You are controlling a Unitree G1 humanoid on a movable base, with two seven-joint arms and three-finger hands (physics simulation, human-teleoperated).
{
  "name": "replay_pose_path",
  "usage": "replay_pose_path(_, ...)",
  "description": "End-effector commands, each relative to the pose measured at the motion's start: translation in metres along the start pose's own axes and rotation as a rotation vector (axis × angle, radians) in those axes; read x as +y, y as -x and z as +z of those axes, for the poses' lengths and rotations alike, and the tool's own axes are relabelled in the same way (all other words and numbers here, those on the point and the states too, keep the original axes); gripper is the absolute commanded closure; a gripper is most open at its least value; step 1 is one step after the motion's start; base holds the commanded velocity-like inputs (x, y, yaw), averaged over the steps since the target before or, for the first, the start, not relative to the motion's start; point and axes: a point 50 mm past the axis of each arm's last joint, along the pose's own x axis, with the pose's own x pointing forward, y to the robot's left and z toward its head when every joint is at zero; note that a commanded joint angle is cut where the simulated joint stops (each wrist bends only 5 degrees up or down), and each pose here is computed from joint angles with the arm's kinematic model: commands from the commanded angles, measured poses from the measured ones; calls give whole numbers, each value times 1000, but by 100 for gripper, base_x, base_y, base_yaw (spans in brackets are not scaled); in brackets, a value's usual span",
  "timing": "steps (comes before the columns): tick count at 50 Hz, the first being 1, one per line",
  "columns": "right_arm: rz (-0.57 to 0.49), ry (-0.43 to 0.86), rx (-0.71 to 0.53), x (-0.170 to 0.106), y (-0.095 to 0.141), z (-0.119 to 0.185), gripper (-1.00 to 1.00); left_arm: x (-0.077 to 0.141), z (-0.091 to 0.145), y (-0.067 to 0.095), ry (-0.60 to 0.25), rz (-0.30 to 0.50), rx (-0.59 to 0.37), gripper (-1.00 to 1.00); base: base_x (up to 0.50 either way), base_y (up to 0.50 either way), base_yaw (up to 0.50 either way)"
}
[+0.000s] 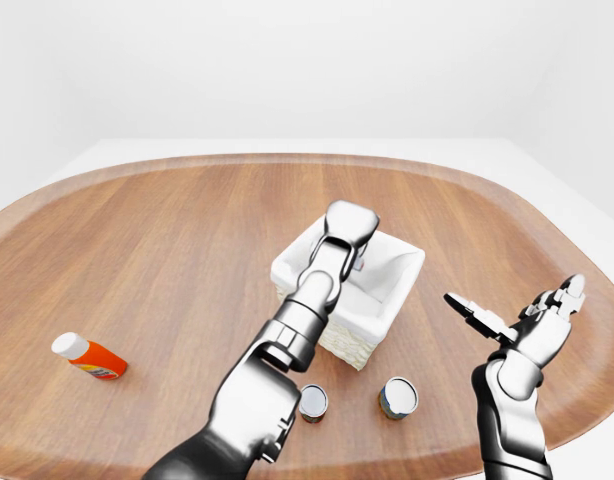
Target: Pick up the alphabet soup and the cream cheese box, and put them in the basket.
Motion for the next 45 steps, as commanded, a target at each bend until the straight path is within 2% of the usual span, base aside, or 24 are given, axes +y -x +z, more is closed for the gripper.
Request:
replay_pose_path(1, -1, -1, 2, 0, 0, -1, -100, -4, 1, -5, 4, 0, -8, 100, 0, 0, 0)
replay_pose_path(26, -4, 0, -3, -2, 2, 2, -100, -7, 14, -3, -12, 4, -40, 100, 0, 0, 0)
replay_pose_path(27, -5, 1, -2, -2, 2, 1, -100, -7, 12, -3, -17, 2, -37, 40, 0, 0, 0)
replay_pose_path(28, -5, 2, -1, -2, 2, 1, -100, -5, 10, -3, -13, 11, -30, -100, 0, 0, 0)
replay_pose_path(38, -2, 4, 1, -1, 2, 1, -100, 6, 3, -2, -9, 27, -12, -100, 0, 0, 0)
replay_pose_path(45, -4, 3, 2, -2, 2, 1, -100, 27, 1, 1, -15, 57, -5, -100, 0, 0, 0)
